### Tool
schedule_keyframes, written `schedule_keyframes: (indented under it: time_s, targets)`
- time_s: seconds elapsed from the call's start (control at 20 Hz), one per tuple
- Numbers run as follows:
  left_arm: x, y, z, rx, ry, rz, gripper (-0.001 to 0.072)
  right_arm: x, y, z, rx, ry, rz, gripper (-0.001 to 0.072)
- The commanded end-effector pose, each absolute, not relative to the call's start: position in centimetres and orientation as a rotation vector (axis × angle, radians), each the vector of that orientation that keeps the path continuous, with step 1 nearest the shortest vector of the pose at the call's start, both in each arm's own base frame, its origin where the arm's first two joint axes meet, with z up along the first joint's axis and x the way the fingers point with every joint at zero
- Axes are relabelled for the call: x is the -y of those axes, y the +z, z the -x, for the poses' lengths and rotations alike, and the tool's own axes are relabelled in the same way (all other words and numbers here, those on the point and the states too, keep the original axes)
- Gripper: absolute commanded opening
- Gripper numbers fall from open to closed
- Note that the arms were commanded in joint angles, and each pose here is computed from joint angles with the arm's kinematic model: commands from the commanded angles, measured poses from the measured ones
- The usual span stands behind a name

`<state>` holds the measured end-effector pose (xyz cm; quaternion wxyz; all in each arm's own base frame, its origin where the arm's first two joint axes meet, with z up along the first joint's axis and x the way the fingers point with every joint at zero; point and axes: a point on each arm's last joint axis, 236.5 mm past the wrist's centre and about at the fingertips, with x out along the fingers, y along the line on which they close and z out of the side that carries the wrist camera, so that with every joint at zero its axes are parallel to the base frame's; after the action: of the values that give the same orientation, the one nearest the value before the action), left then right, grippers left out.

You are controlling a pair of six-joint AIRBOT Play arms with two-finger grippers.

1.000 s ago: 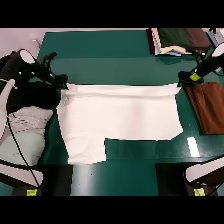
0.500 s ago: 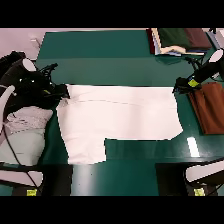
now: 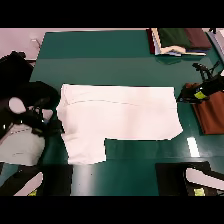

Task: Fold the shirts.

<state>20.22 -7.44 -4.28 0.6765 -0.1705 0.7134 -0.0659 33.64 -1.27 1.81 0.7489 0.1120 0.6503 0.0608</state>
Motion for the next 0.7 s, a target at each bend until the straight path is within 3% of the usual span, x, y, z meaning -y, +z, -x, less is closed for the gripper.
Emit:
schedule_keyframes:
  time_s: [0.0,0.2,0.35,0.4,0.45,0.65]
  targets:
    - [9.9,-6.5,-16.4,-1.629,-0.174,0.526,0.0539,0.4,2.8,-32.9,-1.387,0.149,-0.261,0.0440]
    - [12.0,-7.4,-18.0,-1.535,-0.184,0.689,0.0539,-0.6,4.2,-33.1,-1.338,0.179,-0.292,0.0440]
    - [13.0,-7.4,-19.1,-1.480,-0.214,0.669,0.0514,-0.1,4.9,-32.5,-1.333,0.167,-0.297,0.0439]
    - [13.6,-7.4,-19.1,-1.471,-0.235,0.643,0.0238,0.2,5.0,-32.1,-1.343,0.160,-0.300,0.0439]
    - [14.4,-7.4,-18.9,-1.466,-0.266,0.615,0.0028,0.8,4.7,-31.3,-1.367,0.147,-0.314,0.0440]
    - [16.1,-6.7,-18.4,-1.470,-0.345,0.554,0.0023,3.2,0.6,-25.9,-1.471,0.040,-0.471,0.0442]
